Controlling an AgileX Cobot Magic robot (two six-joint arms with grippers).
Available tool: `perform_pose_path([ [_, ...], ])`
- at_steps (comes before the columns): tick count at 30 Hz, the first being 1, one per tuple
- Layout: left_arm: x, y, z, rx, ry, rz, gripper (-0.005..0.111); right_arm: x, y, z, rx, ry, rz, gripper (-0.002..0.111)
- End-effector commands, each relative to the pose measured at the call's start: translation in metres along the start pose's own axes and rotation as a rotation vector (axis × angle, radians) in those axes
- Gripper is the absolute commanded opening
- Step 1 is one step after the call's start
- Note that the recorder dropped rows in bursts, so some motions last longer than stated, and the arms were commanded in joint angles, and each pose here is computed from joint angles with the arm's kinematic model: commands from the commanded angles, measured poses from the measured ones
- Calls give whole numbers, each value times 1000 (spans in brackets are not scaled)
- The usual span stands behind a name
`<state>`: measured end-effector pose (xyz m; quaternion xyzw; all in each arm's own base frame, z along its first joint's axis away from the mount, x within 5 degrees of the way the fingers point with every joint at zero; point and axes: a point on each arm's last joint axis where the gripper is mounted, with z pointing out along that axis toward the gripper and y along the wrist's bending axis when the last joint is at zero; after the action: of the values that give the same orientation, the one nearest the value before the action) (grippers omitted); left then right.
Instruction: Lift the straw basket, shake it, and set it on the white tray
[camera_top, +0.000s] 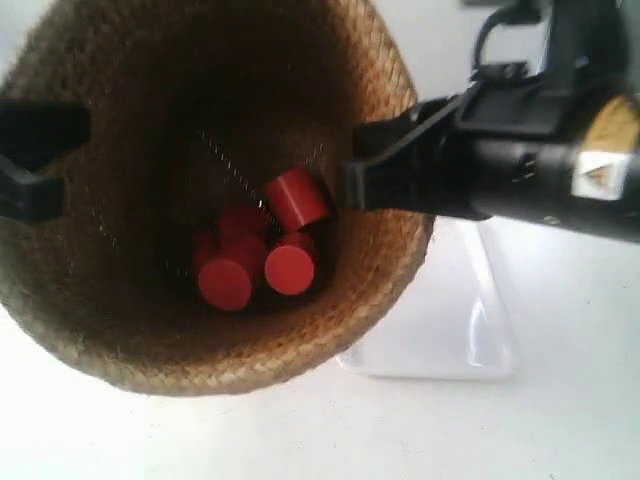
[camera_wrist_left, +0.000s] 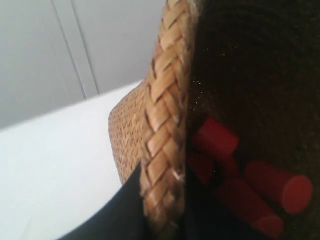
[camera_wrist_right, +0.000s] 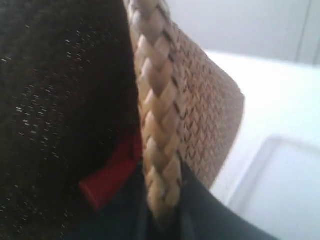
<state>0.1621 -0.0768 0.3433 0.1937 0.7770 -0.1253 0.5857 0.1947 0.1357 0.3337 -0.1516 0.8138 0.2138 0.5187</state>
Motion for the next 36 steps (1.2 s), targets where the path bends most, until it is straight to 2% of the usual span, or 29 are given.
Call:
perform_pose_path([
  [1,3,-3,-5,27,121,-40,0,-1,9,-4,-28,64,85,0],
  [4,-11,-4,-29,27,-28,5,0,-17,26,-31,-148,-113,-10,0],
  [6,-11,-1,-27,-6,-101,56,0,-17,23,-26,-134,-154,-106,0],
  [8,0,2,-11,-25,-89,56,0,-5,10,-2,-61,-76,-138,0],
  [9,7,4,-1,-32,-41,41,0,2,2,9,-19,-12,-132,0],
  [11,13,4,4,-24,67,-61,0,1,-1,13,13,70,24,0],
  [13,7,-1,-11,10,123,-94,0,-10,12,-6,-46,56,114,0],
  [14,3,-3,-19,22,110,-74,0,-15,18,-17,-88,11,103,0],
  [16,-7,-4,-34,22,5,-9,0,-29,30,-40,-173,-153,4,0],
  [18,-9,-1,-33,-10,-96,77,0,-32,29,-40,-171,-245,-137,0],
  [19,-6,0,-28,-18,-113,79,0,-28,24,-31,-140,-236,-175,0],
  [20,-3,2,-21,-29,-123,77,0,-22,16,-17,-100,-194,-181,0],
  [22,10,3,-5,-30,-49,37,0,-10,2,8,-26,-59,-144,0],
  [23,13,2,-3,-23,-4,-12,0,-8,1,12,-15,-8,-81,0],
  [24,9,-3,-12,12,34,-68,0,-12,8,2,-38,48,68,0],
  [25,3,-6,-21,30,28,-62,0,-16,14,-7,-64,29,68,0],
  [26,-4,-9,-37,53,-19,-48,0,-28,26,-34,-141,-81,26,0],
  [27,-7,-8,-42,49,-59,-14,0,-32,29,-43,-164,-137,-14,0],
  [28,-5,-7,-39,30,-108,58,0,-32,26,-41,-143,-192,-130,0],
  [29,1,-6,-30,18,-101,66,0,-26,19,-30,-105,-174,-181,0],
  [30,17,-2,-7,-5,-29,59,0,-12,5,-4,-33,-83,-197,0],
  [31,21,-1,-1,-4,21,14,0,-6,0,6,-6,-18,-157,0],
  [32,14,-5,-7,26,68,-93,0,-7,3,4,-8,70,5,0],
  [33,6,-9,-21,54,62,-99,0,-12,11,-11,-50,68,22,0],
  [34,-2,-11,-33,71,18,-82,0,-22,20,-31,-108,-27,12,0],
  [36,-6,-7,-38,31,-96,66,0,-30,24,-41,-151,-202,-96,0],
])
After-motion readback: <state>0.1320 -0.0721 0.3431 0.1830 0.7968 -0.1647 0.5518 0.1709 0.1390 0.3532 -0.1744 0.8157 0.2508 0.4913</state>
